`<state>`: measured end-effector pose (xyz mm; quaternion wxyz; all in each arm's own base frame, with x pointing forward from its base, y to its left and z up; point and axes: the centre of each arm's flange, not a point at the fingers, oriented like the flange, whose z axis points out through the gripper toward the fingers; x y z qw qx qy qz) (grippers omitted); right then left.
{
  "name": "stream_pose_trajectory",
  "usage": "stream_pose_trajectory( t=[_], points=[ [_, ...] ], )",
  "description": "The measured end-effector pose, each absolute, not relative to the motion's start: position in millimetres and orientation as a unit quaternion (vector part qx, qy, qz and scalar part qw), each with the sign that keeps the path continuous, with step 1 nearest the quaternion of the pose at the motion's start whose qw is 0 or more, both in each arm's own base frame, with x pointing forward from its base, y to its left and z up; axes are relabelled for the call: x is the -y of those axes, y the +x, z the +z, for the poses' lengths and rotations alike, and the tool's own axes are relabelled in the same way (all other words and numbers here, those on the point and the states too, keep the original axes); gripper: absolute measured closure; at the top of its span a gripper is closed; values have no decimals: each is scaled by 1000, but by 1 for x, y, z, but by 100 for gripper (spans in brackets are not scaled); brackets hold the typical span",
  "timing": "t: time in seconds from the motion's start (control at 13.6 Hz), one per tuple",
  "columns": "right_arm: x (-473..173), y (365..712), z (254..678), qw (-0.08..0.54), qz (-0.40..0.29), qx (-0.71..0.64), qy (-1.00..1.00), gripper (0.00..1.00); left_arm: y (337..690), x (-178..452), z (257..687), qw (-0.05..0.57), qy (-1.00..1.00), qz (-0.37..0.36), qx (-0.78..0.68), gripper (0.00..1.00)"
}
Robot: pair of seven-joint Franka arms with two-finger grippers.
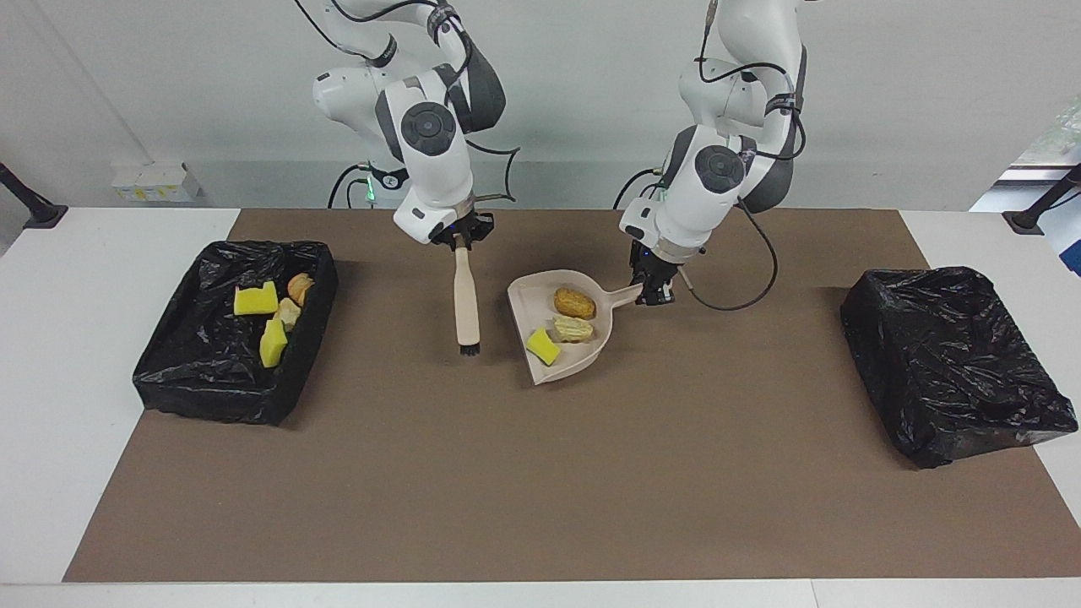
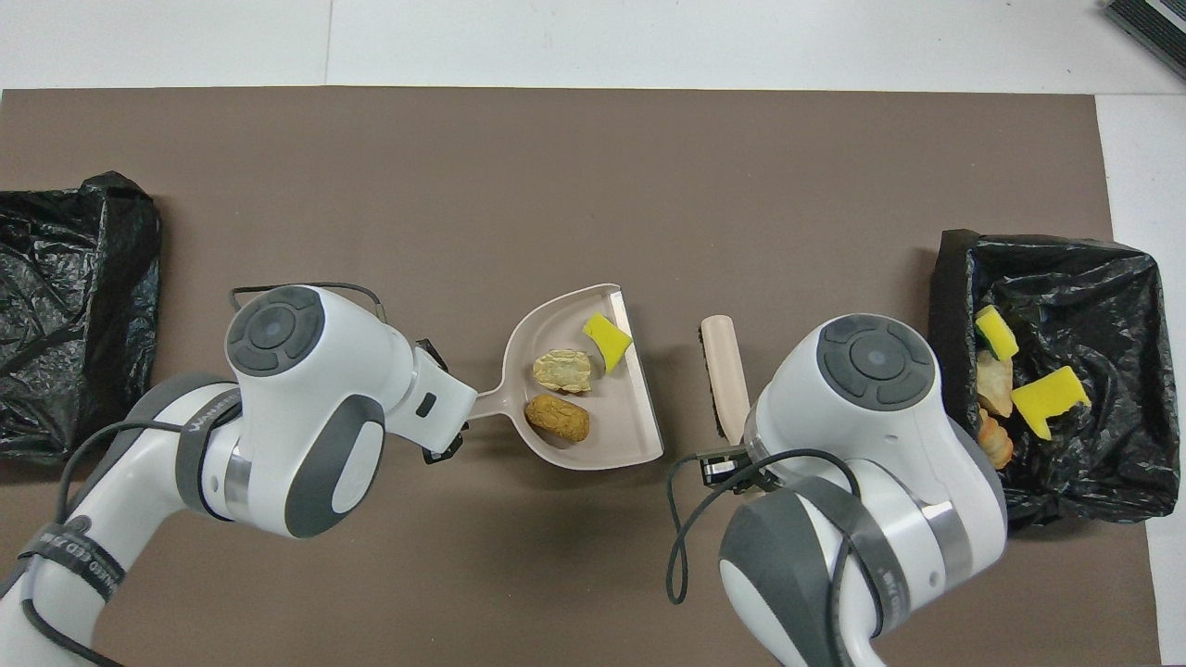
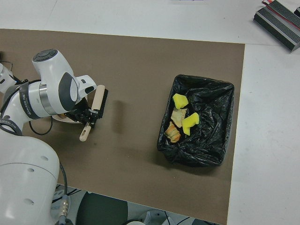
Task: Sweep and dump trash in bin
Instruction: 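Carry the loaded dustpan toward the bin nearest the left gripper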
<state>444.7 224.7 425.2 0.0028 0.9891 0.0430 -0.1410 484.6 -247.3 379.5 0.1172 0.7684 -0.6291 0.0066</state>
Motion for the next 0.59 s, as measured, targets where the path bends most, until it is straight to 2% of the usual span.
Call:
stream_pose_trajectory(
  t=[0.59],
  points=[
    [-288,369,429,-6,-113,-57,992,74,524,97,402,200,732,55,648,67]
  ],
)
